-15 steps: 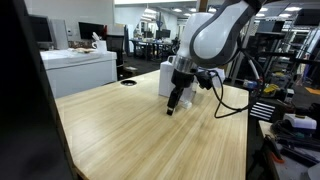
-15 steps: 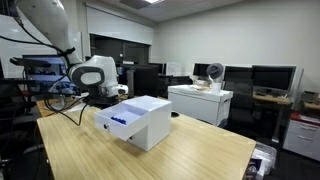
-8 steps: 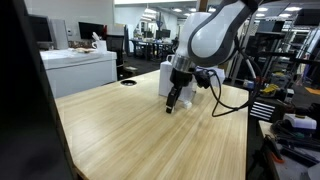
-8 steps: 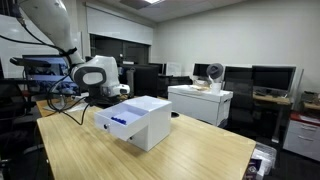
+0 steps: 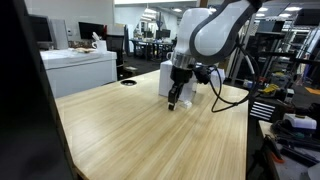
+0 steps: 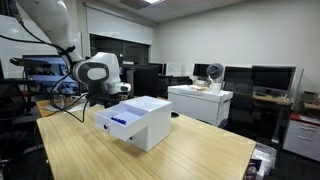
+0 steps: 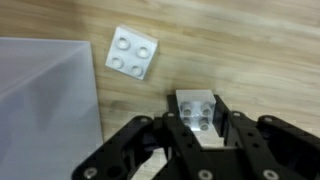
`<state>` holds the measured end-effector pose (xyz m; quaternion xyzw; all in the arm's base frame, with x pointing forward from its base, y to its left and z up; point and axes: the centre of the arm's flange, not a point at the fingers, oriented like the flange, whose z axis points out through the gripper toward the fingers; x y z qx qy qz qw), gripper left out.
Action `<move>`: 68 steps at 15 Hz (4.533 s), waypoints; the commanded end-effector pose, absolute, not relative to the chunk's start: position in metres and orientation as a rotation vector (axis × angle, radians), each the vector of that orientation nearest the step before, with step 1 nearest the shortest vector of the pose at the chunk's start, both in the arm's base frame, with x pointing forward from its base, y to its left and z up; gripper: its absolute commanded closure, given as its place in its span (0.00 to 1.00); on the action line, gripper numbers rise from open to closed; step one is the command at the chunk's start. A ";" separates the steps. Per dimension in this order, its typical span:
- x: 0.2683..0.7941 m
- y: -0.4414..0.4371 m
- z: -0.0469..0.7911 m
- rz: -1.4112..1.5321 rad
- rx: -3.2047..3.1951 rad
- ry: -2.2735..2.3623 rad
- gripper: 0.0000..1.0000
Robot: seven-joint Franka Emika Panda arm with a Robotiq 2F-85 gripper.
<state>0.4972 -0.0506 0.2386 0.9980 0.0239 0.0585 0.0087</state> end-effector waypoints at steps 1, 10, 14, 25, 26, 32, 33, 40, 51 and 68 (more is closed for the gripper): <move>0.493 -0.048 0.297 0.171 3.071 0.020 0.86; 0.481 -0.068 0.394 0.302 2.963 -0.110 0.86; 0.470 -0.097 0.424 0.363 2.940 -0.245 0.86; 0.411 -0.190 0.394 0.253 2.888 -0.600 0.86; 0.408 -0.192 0.390 0.236 2.884 -0.616 0.86; 0.405 -0.190 0.381 0.207 2.874 -0.613 0.27; 0.407 -0.187 0.385 0.217 2.877 -0.603 0.21; 0.414 -0.170 0.391 0.229 2.881 -0.543 0.00; 0.423 -0.138 0.417 0.302 2.924 -0.458 0.00; 0.416 -0.049 0.296 0.076 3.016 -0.177 0.00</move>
